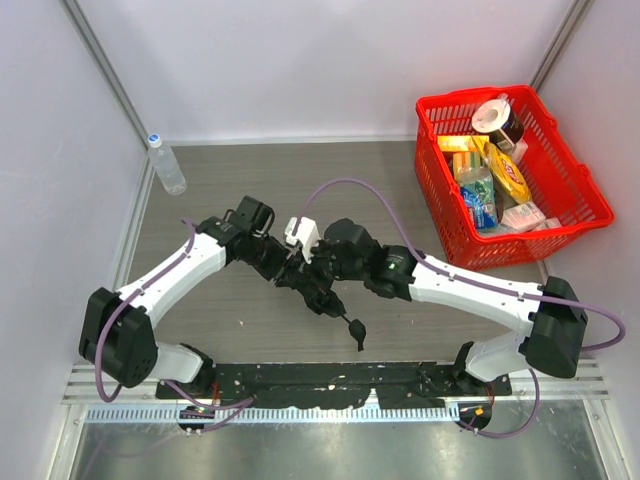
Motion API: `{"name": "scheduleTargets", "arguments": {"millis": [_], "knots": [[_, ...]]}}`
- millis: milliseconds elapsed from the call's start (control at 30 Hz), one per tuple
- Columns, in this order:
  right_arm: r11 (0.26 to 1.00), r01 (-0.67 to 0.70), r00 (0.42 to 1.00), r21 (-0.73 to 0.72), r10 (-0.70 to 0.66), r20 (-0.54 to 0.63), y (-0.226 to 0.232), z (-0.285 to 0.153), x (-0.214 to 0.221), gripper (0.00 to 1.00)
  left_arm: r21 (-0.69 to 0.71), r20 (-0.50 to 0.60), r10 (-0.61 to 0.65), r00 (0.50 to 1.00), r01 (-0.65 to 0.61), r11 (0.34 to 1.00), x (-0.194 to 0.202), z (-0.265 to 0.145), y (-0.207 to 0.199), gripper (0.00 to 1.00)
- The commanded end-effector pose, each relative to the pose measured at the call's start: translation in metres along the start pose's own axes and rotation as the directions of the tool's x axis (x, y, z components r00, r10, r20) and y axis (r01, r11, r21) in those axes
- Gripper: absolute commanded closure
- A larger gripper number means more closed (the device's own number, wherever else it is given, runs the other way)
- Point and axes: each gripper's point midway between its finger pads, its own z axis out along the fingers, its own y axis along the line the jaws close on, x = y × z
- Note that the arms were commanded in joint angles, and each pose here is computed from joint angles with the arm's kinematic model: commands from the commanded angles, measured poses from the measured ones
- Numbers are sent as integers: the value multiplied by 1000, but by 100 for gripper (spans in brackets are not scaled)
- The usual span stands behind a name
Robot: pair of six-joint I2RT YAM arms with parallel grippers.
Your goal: Put away the umbrella
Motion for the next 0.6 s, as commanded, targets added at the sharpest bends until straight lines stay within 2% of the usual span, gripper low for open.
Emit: {"name": "scheduleTargets", "arguments": {"millis": [0,300,567], "knots": [[990,78,983,-120,-56,174,38,-11,-64,99,25,3,-15,1000,15,1000,-2,6,-9,100],[982,49,997,-182,-38,64,58,-6,-27,99,51,-13,-28,1000,29,998,-3,-3,-22,100],[964,-82,996,-251,86,6,74,3,7,99,88,-9,-40,999,41,995,-3,-14,-27,100]]}}
